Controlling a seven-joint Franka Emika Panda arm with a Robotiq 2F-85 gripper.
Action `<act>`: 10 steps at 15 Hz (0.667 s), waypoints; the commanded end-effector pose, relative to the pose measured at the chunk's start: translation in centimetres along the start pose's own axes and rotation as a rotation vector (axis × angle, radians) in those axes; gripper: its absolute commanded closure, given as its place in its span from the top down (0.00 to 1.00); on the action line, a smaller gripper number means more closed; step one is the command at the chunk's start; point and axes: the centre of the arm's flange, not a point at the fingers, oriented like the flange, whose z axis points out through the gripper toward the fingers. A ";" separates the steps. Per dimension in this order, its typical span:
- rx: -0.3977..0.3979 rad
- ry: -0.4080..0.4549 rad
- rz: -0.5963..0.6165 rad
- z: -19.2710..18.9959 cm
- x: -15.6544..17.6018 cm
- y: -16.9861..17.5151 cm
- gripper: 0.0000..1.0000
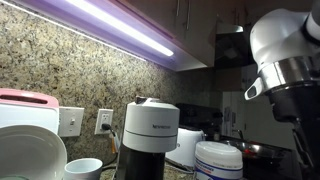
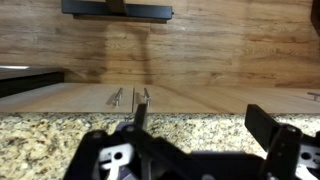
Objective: Slide the tin forward
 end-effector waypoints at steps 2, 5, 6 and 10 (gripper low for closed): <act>0.012 -0.015 -0.023 3.2 4.4 -3.4 1.00; -0.008 -0.032 -0.054 5.2 6.2 -5.3 1.00; -0.016 -0.033 -0.061 5.8 7.1 -5.6 1.00; -0.080 -0.011 -0.054 7.2 8.0 -6.6 1.00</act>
